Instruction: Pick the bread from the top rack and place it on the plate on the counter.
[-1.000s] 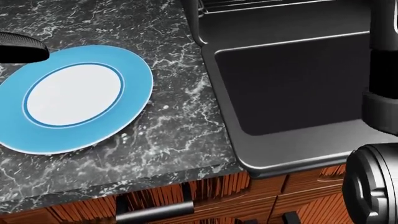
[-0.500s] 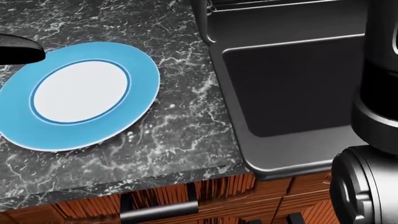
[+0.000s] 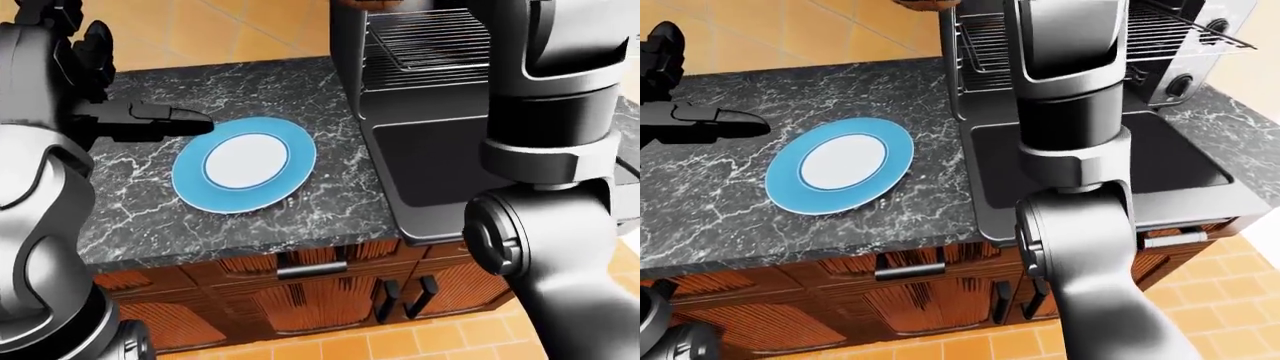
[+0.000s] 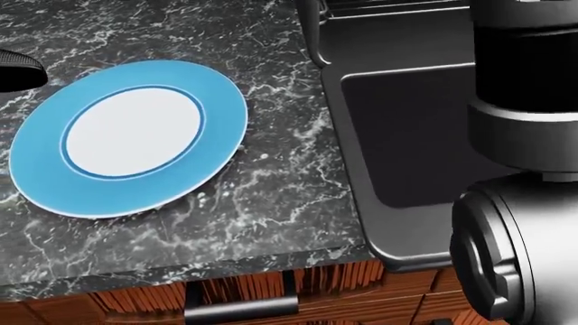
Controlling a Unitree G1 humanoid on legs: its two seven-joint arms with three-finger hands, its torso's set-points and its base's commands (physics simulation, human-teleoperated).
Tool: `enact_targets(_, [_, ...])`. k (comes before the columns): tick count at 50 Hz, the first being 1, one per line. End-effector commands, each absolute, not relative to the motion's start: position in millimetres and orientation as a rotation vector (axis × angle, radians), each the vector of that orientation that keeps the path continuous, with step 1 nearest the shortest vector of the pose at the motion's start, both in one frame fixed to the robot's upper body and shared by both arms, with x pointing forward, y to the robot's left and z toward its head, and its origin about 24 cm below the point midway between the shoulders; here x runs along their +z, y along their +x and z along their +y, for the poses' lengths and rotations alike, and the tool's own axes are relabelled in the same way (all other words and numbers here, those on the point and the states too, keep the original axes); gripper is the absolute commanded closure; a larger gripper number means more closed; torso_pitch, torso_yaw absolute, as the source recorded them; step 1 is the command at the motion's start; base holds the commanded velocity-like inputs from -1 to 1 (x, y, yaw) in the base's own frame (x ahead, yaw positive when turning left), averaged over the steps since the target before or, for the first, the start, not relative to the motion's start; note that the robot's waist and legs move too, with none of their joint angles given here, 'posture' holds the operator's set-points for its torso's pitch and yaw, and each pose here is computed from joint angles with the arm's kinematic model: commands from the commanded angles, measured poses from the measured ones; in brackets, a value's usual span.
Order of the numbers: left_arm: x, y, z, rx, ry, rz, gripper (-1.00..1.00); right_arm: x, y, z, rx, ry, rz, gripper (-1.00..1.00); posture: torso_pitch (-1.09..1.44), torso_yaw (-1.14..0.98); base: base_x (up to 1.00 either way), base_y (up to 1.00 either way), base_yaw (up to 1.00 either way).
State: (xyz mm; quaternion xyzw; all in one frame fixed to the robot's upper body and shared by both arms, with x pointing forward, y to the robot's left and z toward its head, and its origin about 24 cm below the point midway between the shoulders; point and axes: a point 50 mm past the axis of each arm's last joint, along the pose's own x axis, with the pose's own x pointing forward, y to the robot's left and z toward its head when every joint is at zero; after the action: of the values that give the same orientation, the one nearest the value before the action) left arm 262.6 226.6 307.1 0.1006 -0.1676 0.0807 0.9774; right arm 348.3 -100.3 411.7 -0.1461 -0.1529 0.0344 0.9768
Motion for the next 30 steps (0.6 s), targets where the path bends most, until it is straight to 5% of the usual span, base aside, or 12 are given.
enact_targets(1, [320.2, 255.1, 226.5, 0.176, 0.213, -0.42, -1.0, 435.1, 337.7, -97.8, 0.067, -0.288, -0.424, 1.0, 0.0, 0.25, 0.0, 0.0, 0.0])
enact_targets(30, [317.2, 252.9, 230.4, 0.183, 0.206, -0.414, -1.0, 421.7, 360.5, -67.6, 0.154, -0.293, -0.394, 1.0, 0.0, 0.39, 0.0, 0.0, 0.0])
